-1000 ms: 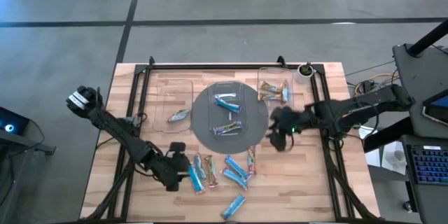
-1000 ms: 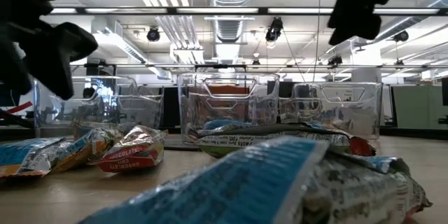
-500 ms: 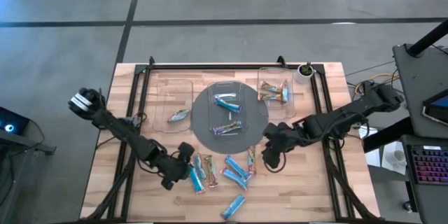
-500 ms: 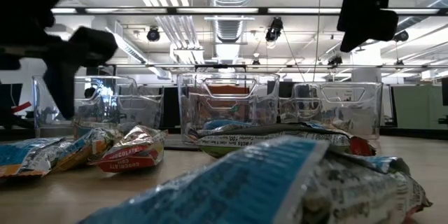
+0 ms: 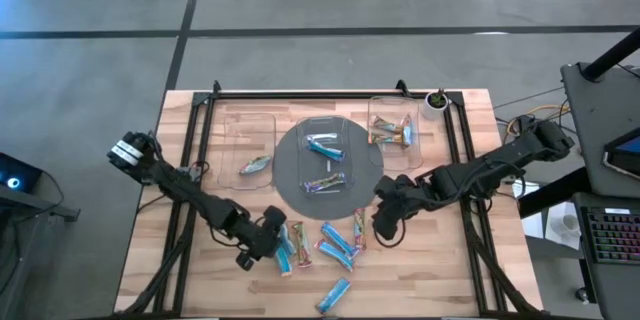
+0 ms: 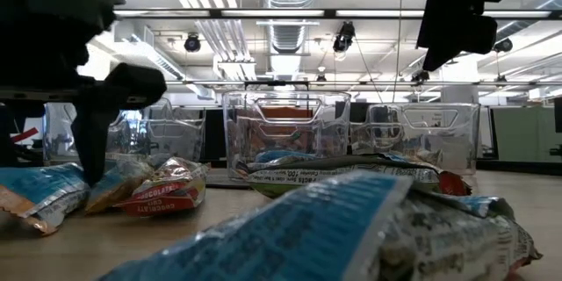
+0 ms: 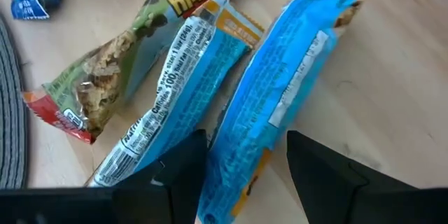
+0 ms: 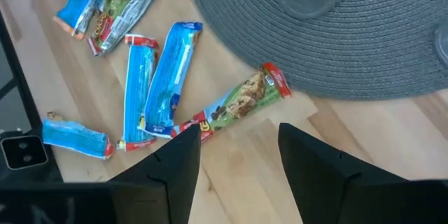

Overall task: Pick and place Granola Bars by type
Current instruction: Put the yellow granola bar into the right transparent bin

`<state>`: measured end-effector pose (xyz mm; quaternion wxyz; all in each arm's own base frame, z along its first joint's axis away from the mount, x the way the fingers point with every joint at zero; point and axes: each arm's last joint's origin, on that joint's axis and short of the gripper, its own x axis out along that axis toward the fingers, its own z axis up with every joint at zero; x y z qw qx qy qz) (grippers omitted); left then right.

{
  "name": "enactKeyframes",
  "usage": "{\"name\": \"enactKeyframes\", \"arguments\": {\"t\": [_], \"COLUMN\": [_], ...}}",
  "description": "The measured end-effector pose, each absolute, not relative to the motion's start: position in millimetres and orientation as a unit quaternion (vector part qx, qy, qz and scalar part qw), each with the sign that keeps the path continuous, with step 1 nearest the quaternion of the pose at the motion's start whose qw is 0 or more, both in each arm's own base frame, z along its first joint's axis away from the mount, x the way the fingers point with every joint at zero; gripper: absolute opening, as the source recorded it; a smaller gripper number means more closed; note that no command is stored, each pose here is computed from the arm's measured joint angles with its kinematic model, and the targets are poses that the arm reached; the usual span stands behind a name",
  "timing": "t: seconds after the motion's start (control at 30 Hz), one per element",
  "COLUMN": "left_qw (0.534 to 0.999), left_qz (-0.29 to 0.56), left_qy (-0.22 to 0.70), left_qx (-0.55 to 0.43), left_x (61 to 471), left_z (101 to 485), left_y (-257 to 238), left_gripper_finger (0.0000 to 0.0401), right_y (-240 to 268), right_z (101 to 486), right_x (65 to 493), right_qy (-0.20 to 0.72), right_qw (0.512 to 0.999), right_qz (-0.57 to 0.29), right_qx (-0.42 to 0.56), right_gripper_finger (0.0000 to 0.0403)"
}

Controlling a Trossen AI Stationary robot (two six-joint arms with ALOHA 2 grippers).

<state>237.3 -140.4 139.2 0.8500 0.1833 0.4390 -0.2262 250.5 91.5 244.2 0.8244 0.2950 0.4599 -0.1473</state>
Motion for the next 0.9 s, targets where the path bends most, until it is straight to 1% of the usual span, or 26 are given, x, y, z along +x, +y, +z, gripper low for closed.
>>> {"name": "enactKeyframes", "arguments": {"t": [0.17, 0.27, 0.37, 0.53, 0.6, 0.67, 0.8, 0.9], "left_qw": [0.851, 0.847, 0.841, 0.845, 0.847, 0.847, 0.862, 0.879], "left_qz": [-0.22, -0.217, -0.206, -0.193, -0.187, -0.184, -0.184, -0.177], "left_qy": [0.449, 0.467, 0.485, 0.488, 0.493, 0.497, 0.473, 0.433], "left_qx": [0.164, 0.13, 0.122, 0.1, 0.074, 0.037, -0.022, -0.095], "left_x": [244.5, 248.6, 249.8, 251.6, 251.6, 250.1, 245.5, 247.8], "left_z": [139.9, 141.2, 142.9, 151.8, 160.1, 172.2, 204.7, 229.6], "left_y": [-139.3, -137.2, -135.1, -134.0, -133.8, -132.4, -124.8, -109.2], "left_gripper_finger": [0.0179, 0.0166, 0.0134, 0.0065, 0.0046, 0.0036, 0.0034, 0.0034], "right_y": [91.5, 91.5, 91.9, 93.7, 95.4, 97.4, 99.9, 101.4], "right_z": [244.2, 244.2, 244.7, 246.3, 247.6, 250.0, 255.1, 259.6], "right_x": [250.5, 250.6, 251.3, 253.3, 254.6, 257.2, 262.5, 267.0], "right_qy": [0.459, 0.458, 0.453, 0.441, 0.433, 0.419, 0.391, 0.365], "right_qw": [0.823, 0.822, 0.824, 0.83, 0.834, 0.839, 0.854, 0.871], "right_qz": [-0.15, -0.151, -0.151, -0.145, -0.138, -0.129, -0.104, -0.081], "right_qx": [0.299, 0.302, 0.305, 0.309, 0.314, 0.323, 0.329, 0.318], "right_gripper_finger": [0.0183, 0.0183, 0.0183, 0.0182, 0.0182, 0.0182, 0.0182, 0.0182]}}
